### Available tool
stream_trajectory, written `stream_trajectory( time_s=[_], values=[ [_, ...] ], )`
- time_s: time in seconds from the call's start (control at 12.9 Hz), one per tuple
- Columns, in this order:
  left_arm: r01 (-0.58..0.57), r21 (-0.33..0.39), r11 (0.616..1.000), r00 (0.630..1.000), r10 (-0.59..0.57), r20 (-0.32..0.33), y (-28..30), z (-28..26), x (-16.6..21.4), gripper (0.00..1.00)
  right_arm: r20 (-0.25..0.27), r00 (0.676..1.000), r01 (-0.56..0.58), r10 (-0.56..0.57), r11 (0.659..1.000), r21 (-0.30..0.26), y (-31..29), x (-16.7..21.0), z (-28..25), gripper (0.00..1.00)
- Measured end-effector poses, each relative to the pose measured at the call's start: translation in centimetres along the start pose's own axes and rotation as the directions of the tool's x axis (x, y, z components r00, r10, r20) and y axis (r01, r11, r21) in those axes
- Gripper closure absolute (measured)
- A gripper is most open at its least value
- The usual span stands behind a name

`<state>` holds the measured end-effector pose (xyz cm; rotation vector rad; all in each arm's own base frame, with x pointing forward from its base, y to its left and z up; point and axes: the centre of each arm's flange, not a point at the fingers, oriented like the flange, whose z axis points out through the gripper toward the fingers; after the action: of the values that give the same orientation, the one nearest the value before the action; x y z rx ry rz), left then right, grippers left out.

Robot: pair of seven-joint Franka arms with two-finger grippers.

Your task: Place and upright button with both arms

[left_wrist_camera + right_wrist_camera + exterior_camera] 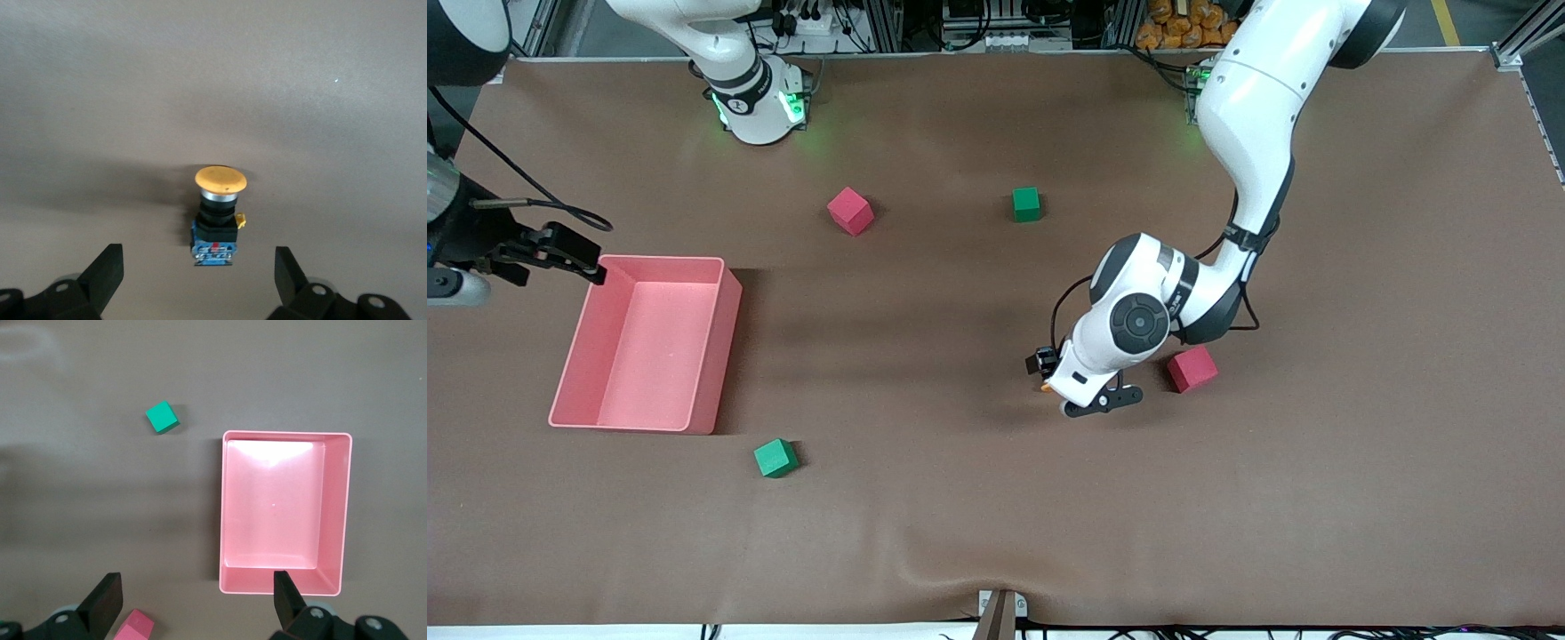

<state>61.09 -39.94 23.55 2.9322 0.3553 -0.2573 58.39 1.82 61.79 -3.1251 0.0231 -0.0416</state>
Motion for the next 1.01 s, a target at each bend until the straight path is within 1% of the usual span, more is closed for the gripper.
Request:
stream_trajectory(
  time_s=[0.23,0.47,0.54,0.62,0.7,0.85,1.01],
  values=[
    [0.014,-0.041,0.999,0.999,-0.012,0.049,0.1,1.8,0.5,0.00,0.032,0.999,0.000,0.000,1.000,-0.002,0.4,-0.5,0.0,0.00],
    [0.016,-0.059,0.998,0.997,-0.011,0.076,0.0,2.7,0.5,0.00,0.041,0.999,0.007,-0.007,1.000,-0.002,0.0,-0.7,0.0,0.00],
    [0.013,-0.070,0.997,0.996,-0.007,0.087,0.1,2.8,0.5,0.04,0.050,0.999,0.008,-0.007,1.000,-0.002,0.0,-0.8,0.1,0.00],
    [0.012,-0.076,0.997,0.995,-0.005,0.098,0.0,3.0,0.4,0.04,0.053,0.999,0.007,-0.007,1.000,-0.004,0.1,-0.8,0.1,0.00],
    [0.009,-0.073,0.997,0.994,-0.001,0.107,0.0,3.4,0.4,0.08,0.052,0.999,0.007,-0.006,1.000,-0.016,0.2,-0.8,0.1,0.00],
    [0.004,-0.061,0.998,0.992,0.004,0.125,-0.3,4.2,0.3,0.09,0.043,0.999,0.016,-0.014,0.998,-0.056,0.4,-0.7,0.0,0.00],
    [0.002,-0.048,0.999,0.989,0.005,0.145,-0.5,4.5,0.1,0.10,0.046,0.999,0.023,-0.020,0.998,-0.061,0.1,-1.2,-0.1,0.00]
  ],
)
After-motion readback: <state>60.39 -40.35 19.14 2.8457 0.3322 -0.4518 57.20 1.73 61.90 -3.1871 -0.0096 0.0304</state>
